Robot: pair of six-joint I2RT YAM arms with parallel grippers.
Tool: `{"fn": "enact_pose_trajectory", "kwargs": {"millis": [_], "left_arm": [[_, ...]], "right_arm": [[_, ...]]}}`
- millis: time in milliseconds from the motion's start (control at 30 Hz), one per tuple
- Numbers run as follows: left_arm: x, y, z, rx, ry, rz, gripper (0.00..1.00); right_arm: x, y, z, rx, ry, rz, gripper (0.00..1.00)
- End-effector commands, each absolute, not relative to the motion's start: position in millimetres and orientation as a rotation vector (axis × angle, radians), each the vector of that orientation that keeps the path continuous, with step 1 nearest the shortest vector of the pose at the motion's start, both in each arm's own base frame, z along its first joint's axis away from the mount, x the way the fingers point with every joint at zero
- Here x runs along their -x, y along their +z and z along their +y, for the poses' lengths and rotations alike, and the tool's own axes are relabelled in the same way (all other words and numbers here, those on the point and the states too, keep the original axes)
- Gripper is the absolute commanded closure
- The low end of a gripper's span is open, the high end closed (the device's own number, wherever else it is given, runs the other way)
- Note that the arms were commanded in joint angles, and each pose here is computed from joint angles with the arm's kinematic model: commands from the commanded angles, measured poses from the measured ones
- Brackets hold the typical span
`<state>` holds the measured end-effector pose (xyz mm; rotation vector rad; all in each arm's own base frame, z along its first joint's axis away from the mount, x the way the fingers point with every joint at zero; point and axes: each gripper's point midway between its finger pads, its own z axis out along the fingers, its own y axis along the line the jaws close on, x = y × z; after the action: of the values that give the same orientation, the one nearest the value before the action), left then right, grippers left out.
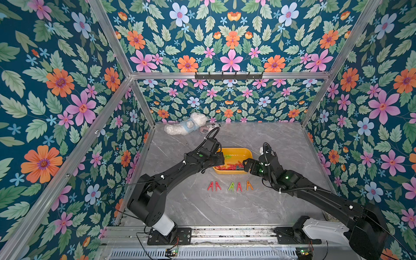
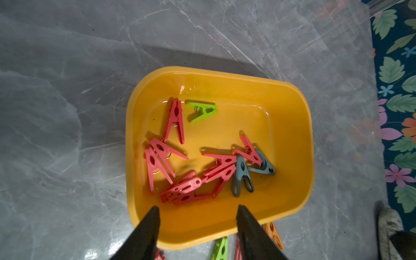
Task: Take the clothespins out of the storage box
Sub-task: Place the clothespin at the center of the board, then pick up the clothespin from the storage box.
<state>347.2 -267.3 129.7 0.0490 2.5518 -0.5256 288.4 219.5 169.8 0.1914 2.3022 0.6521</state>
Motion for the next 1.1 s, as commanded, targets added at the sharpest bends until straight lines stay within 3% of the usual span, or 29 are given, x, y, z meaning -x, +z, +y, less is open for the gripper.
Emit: {"fn": "enact_pose_trajectory", "kwargs": {"millis": [0, 533, 1067], "left_arm": [[-358, 124, -272, -0.146, -0.444, 2.549, 0.46], [-403, 81, -305, -0.486, -0.285, 2.569, 0.61], [-413, 48, -311, -0.601, -0.227, 2.598, 0.63]], "right_arm": [[-292, 178, 225, -0.159, 0.716, 2.276, 0.01], [-309, 180, 222, -0.184, 0.804, 2.26, 0.01], [-313, 175, 221, -0.197, 0.803, 2.273, 0.01]]}}
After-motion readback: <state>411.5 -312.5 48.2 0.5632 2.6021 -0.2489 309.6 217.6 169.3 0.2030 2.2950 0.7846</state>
